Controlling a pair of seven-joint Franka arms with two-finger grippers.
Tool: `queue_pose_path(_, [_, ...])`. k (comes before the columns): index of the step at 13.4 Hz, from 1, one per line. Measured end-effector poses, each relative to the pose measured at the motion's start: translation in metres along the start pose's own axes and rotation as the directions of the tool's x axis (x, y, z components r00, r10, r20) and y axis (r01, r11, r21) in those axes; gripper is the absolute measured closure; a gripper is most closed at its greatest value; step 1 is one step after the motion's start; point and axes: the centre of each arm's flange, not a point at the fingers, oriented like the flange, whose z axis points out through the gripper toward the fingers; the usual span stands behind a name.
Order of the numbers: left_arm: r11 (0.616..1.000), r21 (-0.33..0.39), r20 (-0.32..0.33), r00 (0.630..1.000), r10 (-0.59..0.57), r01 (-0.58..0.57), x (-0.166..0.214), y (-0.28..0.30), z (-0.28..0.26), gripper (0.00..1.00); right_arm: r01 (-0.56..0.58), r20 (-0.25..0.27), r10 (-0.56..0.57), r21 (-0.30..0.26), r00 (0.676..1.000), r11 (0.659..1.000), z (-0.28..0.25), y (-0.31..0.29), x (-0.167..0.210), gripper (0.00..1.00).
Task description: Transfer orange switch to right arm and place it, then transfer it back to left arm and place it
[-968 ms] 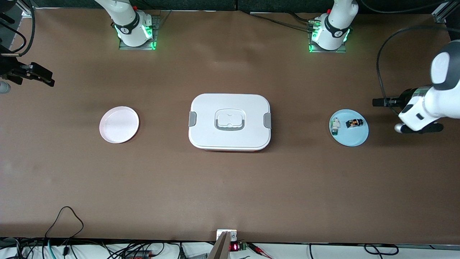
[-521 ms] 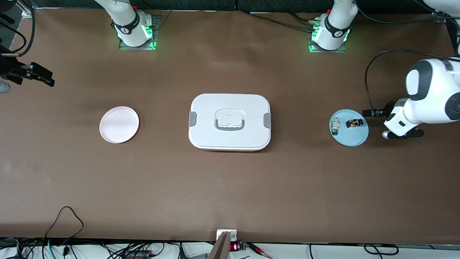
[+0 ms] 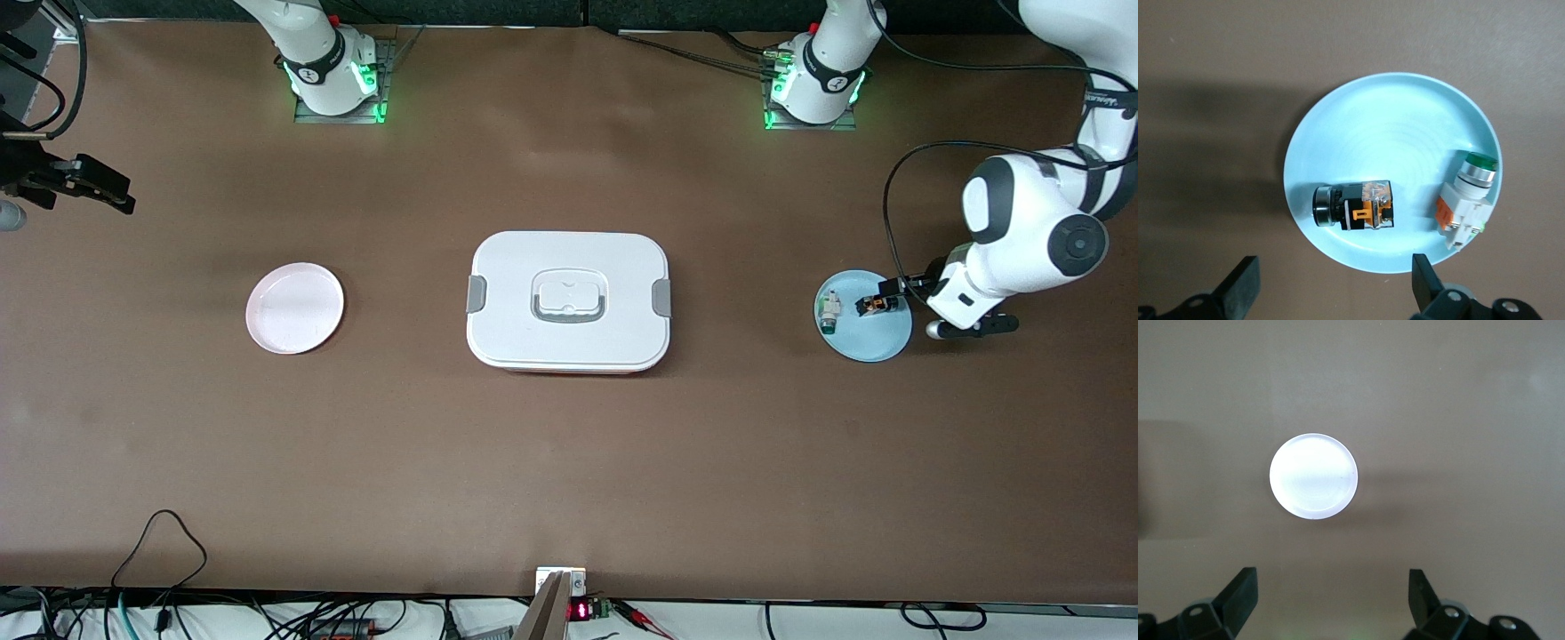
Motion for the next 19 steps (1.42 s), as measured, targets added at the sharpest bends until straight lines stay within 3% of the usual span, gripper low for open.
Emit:
queue_pose_path(9, [1.0,-0.004,-0.043,0.999,-0.005,0.004,0.015,-0.002,0.05,0.0,0.004,0.003,-0.004,0.0,1.0,1.0,0.002,-0.002,0.001,0.0])
queue_pose_path(19, [0.999,-0.024,-0.013,1.0,-0.028,0.027,0.015,-0.004,0.07,0.02,0.003,0.014,-0.003,-0.001,1.0,1.0,0.008,-0.002,0.005,0.0])
